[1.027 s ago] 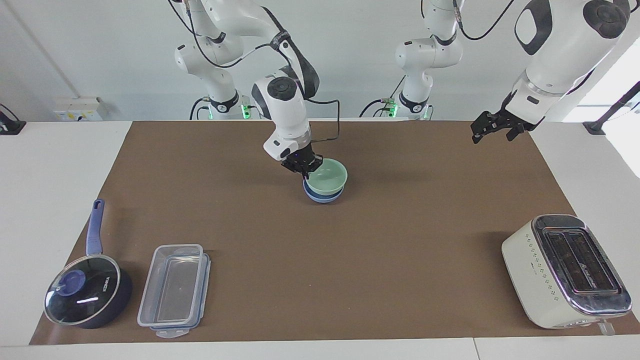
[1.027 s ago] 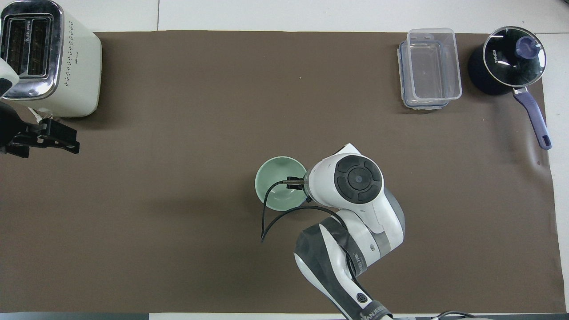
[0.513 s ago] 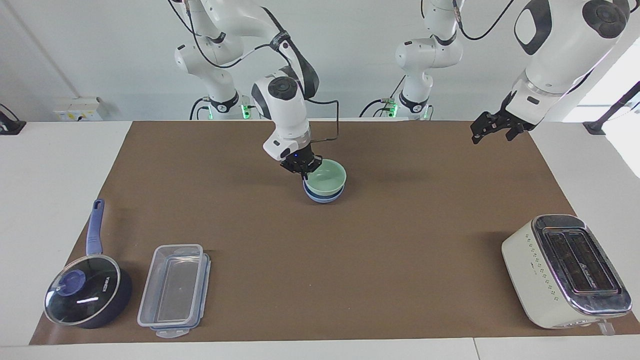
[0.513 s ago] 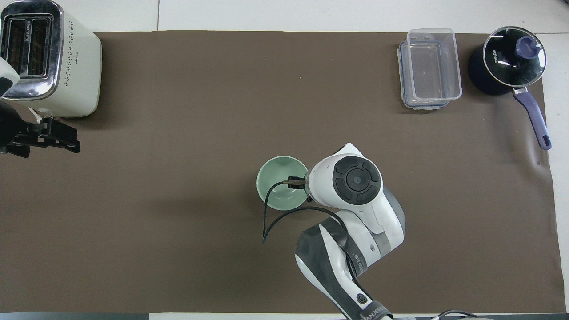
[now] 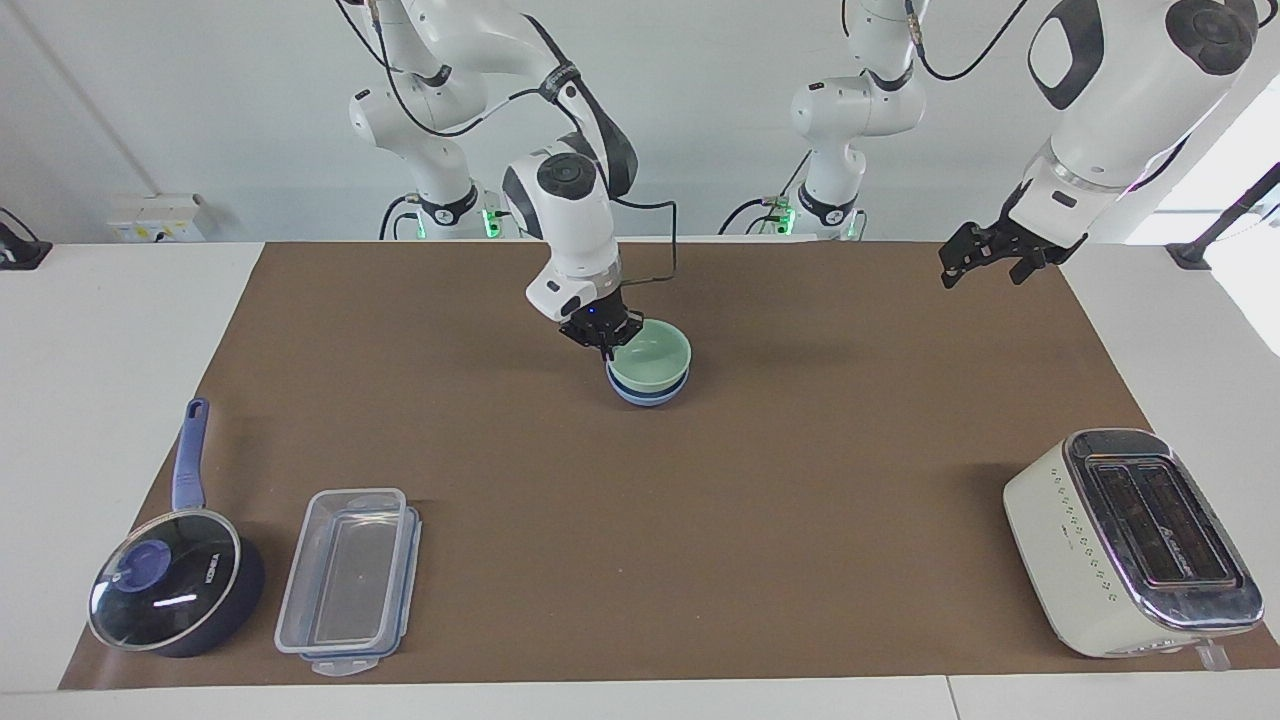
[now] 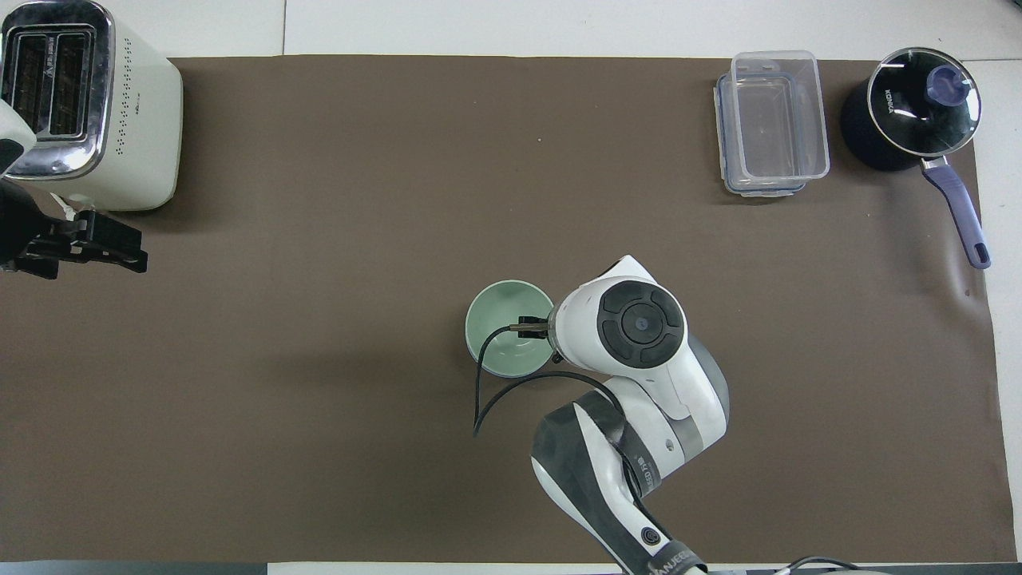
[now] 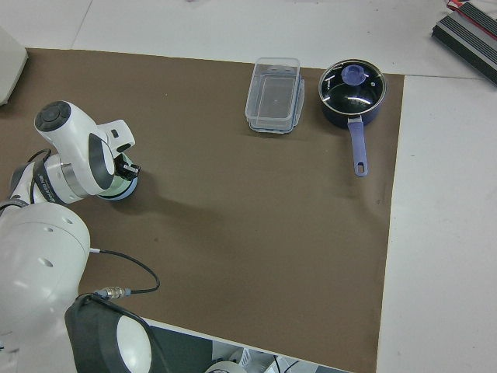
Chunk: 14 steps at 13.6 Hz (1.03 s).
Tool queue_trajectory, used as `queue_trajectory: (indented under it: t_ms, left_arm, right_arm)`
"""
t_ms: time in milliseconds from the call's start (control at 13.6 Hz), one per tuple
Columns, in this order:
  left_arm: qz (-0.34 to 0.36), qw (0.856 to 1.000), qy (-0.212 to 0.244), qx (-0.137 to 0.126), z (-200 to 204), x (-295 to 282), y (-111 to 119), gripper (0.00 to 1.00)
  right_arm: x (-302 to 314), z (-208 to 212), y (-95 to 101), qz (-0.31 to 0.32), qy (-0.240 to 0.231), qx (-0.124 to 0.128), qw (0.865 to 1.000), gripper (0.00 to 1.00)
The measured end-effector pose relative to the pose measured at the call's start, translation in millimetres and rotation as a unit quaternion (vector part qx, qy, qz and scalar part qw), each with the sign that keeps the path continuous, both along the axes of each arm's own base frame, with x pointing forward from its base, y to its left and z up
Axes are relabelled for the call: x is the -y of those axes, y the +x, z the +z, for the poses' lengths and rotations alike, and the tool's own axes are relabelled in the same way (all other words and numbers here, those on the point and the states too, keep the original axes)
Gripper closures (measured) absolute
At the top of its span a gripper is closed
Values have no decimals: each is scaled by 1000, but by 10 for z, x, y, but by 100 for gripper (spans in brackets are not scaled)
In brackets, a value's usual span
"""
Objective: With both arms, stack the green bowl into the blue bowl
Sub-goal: 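Lower the green bowl into the blue bowl with the right gripper, then open the right gripper and pull it away from the bowls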
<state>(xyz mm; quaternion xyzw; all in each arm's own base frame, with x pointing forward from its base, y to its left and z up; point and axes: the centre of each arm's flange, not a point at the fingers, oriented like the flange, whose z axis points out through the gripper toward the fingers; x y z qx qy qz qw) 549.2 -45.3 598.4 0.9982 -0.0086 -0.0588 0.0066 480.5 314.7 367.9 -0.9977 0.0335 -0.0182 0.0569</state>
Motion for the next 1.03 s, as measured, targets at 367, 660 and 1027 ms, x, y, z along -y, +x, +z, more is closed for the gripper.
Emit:
queue_trajectory:
  t_ms: [367,660,1027]
  left_arm:
    - [0,1000,0,0,-1,1,0,0]
    - [0,1000,0,0,-2,1,0,0]
    - [0,1000,0,0,-2,1,0,0]
  right_arm:
    - [282,329,171,-15,8,19,1000,22]
    - [1095,788,293,-20,-4,4,1000,0]
    - [2132,1104,480,-53,-20,29,998,0]
